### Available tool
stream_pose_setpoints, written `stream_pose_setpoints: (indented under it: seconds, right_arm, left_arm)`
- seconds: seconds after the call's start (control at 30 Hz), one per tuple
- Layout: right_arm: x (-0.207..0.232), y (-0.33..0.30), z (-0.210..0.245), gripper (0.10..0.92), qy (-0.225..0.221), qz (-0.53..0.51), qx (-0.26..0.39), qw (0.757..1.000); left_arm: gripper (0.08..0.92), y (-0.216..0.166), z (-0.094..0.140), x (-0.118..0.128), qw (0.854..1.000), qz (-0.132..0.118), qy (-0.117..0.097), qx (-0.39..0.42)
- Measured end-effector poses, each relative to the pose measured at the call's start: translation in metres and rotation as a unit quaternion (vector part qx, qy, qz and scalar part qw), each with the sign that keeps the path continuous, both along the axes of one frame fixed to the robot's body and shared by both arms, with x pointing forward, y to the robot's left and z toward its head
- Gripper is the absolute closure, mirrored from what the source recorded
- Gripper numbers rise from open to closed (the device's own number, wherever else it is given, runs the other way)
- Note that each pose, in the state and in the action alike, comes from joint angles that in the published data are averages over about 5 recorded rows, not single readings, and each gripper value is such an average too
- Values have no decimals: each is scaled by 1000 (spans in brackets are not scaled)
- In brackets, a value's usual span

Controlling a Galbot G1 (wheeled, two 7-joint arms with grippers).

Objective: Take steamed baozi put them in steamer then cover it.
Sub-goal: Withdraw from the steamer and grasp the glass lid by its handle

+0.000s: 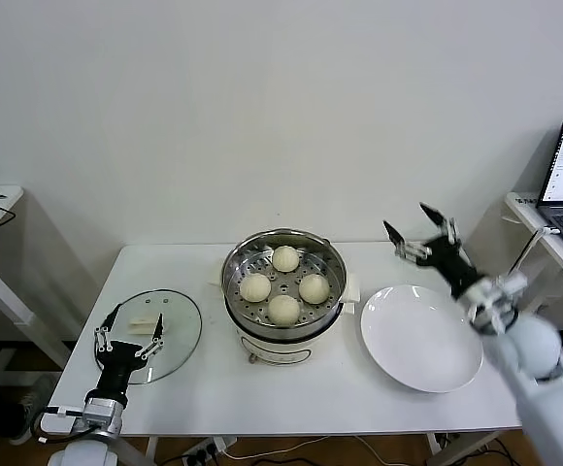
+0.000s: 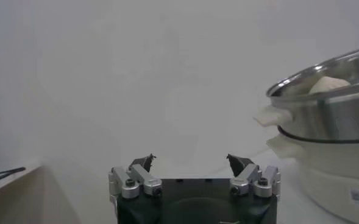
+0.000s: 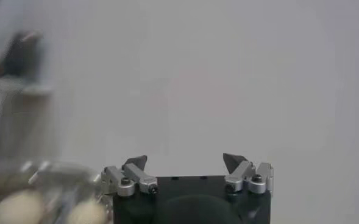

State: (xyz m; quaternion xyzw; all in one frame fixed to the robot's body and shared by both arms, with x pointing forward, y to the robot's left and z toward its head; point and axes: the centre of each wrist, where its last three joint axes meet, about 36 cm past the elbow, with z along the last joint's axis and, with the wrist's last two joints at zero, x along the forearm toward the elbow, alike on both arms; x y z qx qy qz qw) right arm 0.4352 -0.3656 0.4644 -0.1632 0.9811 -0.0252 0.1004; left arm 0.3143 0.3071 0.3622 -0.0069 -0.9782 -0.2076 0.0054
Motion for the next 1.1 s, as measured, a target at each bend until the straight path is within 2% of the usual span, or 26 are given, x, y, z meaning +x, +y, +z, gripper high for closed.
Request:
stream_pose_setpoints:
  seconds: [0.23, 0.43, 0.57, 0.77, 0.93, 1.1]
  right_arm:
    - [-61, 26, -57, 200, 2, -96, 91, 991]
    - [-91, 44, -83, 200, 4, -154, 133, 979]
    - [-103, 54, -94, 200, 6, -178, 150, 973]
    - [-113, 63, -105, 200, 9, -202, 163, 966]
    - [-118, 65, -112, 200, 10, -216, 167, 962]
    - [-122, 68, -117, 200, 12, -225, 171, 959]
  left_arm:
    - [177, -1, -8, -2, 999, -2, 1, 35]
    - [177, 10, -23, -3, 989, 3, -6, 148]
    - [177, 23, -39, -2, 967, 0, -10, 256]
    - [177, 43, -65, 3, 918, -19, -3, 396]
    - [177, 54, -82, 11, 885, -35, 1, 465]
    - [177, 60, -92, 24, 863, -40, 0, 504]
